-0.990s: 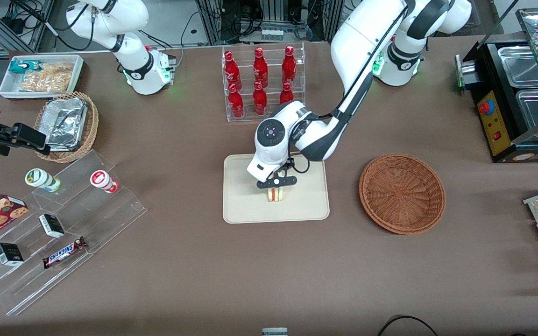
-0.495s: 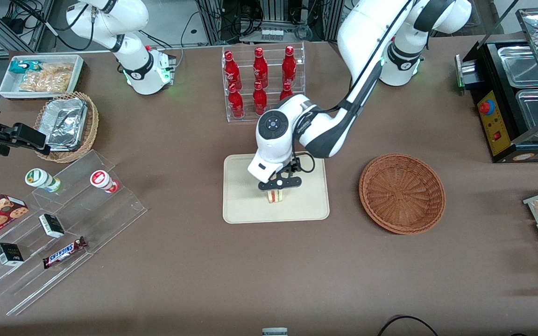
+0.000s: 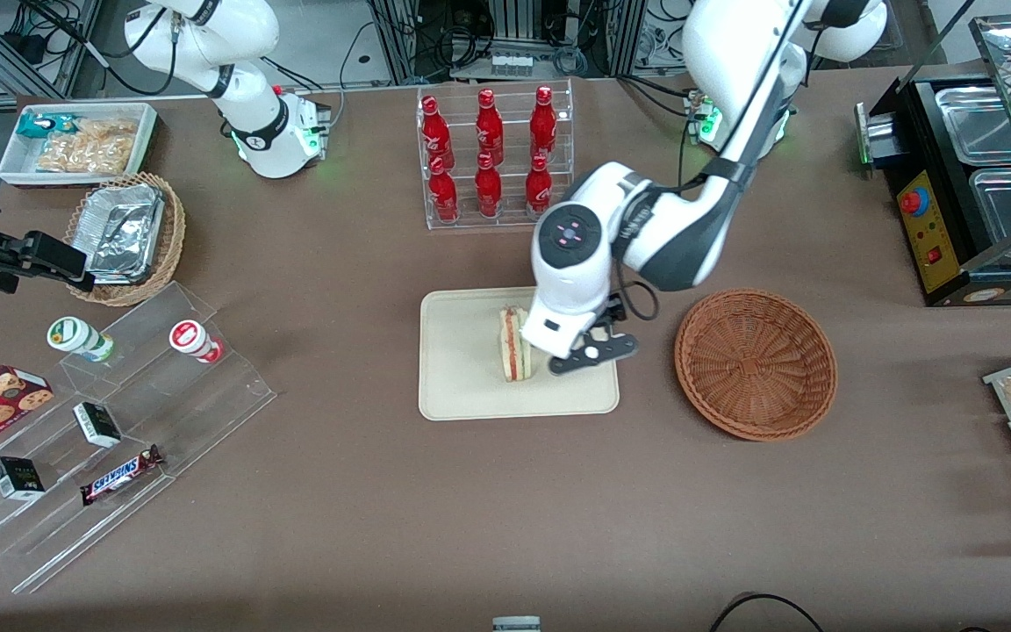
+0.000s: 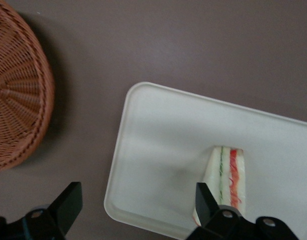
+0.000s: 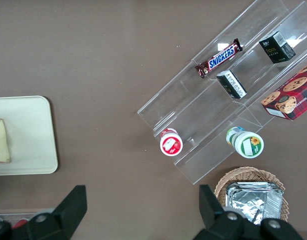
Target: Place sandwich from basket to tray
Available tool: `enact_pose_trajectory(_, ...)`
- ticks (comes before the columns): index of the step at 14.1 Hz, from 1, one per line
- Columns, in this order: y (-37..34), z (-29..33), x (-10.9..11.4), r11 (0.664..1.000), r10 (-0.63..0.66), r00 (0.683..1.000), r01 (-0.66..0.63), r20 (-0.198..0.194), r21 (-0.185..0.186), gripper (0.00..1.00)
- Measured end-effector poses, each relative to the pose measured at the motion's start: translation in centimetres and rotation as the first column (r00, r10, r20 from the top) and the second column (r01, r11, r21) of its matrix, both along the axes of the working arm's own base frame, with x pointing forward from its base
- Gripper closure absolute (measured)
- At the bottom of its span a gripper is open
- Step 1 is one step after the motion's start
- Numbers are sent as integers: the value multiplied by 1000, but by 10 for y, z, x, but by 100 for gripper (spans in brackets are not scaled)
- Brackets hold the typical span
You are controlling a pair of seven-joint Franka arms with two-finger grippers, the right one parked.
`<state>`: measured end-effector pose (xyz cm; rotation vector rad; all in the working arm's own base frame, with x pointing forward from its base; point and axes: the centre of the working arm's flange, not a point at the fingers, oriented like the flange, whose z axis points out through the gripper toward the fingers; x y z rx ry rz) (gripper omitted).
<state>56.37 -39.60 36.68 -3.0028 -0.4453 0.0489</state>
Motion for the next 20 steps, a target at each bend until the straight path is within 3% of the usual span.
enact_pose_trajectory(2, 43, 14, 18, 1000, -10, 1000, 10, -13, -1, 0)
enact_pose_trajectory(5, 107, 34, 28, 998, -63, 995, 63, -79, -4, 0)
enact_pose_trajectory(7, 151, 51, 32, 992, -120, 983, 115, -136, -48, 0)
enact_pose_trajectory(10, 207, 76, 36, 973, -224, 960, 209, -167, -100, 0)
enact_pose_trajectory(13, 246, 101, 35, 958, -279, 947, 263, -161, -113, 0)
enact_pose_trajectory(20, 341, 181, 11, 925, -368, 925, 355, -93, -133, 0)
